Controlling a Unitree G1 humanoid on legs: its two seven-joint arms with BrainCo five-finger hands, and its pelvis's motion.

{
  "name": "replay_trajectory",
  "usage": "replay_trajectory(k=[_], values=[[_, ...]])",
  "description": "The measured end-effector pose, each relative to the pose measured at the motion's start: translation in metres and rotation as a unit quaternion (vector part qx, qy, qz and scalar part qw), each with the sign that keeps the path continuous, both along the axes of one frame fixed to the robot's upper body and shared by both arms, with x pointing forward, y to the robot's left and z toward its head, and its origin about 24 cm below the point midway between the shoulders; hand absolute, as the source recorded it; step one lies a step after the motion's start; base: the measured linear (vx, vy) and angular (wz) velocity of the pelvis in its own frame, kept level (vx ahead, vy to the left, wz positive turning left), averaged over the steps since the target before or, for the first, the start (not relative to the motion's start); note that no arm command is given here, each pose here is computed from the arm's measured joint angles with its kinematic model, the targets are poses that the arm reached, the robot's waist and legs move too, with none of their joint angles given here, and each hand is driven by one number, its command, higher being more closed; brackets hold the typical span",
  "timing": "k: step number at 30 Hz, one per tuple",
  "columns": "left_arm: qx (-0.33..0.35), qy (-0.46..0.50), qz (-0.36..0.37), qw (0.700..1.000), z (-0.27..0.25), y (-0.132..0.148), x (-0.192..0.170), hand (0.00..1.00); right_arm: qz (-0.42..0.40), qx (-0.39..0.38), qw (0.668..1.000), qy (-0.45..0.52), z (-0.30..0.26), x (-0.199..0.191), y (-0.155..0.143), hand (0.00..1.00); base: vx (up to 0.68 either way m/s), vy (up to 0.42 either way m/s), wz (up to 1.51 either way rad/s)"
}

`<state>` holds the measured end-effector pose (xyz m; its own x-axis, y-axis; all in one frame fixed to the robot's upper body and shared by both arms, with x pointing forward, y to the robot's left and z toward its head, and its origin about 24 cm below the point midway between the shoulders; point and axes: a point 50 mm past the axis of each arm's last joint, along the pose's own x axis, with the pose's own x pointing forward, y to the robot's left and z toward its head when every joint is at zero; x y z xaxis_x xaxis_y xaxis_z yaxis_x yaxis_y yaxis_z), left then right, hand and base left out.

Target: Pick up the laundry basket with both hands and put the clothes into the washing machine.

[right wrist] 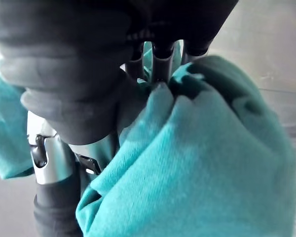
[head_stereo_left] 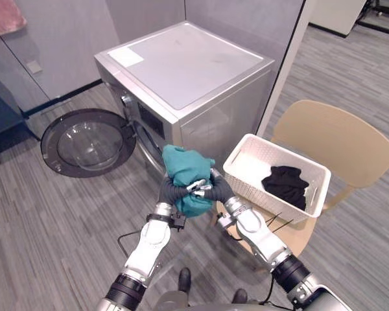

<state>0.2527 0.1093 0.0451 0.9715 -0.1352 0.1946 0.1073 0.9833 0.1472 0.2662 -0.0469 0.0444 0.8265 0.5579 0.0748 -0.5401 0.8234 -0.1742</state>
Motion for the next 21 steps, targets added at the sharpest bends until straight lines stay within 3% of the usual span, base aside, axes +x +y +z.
replay_trajectory(k=[7, 14, 21], values=[[0.004, -0.001, 0.013, 1.000, 0.000, 0.004, 0.005, 1.00, 0.006, 0.002, 1.000, 0.010, -0.004, -0.003, 0.001, 0.00, 0.01, -0.047, -0.06], [-0.025, 0.051, 0.040, 0.998, -0.023, 0.010, -0.011, 1.00, -0.045, -0.037, 0.998, -0.003, -0.014, -0.016, -0.022, 0.00, 0.03, -0.008, -0.10], [-0.048, 0.170, 0.175, 0.969, -0.076, 0.069, -0.046, 1.00, -0.125, -0.098, 0.987, 0.006, -0.033, -0.023, -0.060, 0.00, 0.01, -0.008, 0.00]])
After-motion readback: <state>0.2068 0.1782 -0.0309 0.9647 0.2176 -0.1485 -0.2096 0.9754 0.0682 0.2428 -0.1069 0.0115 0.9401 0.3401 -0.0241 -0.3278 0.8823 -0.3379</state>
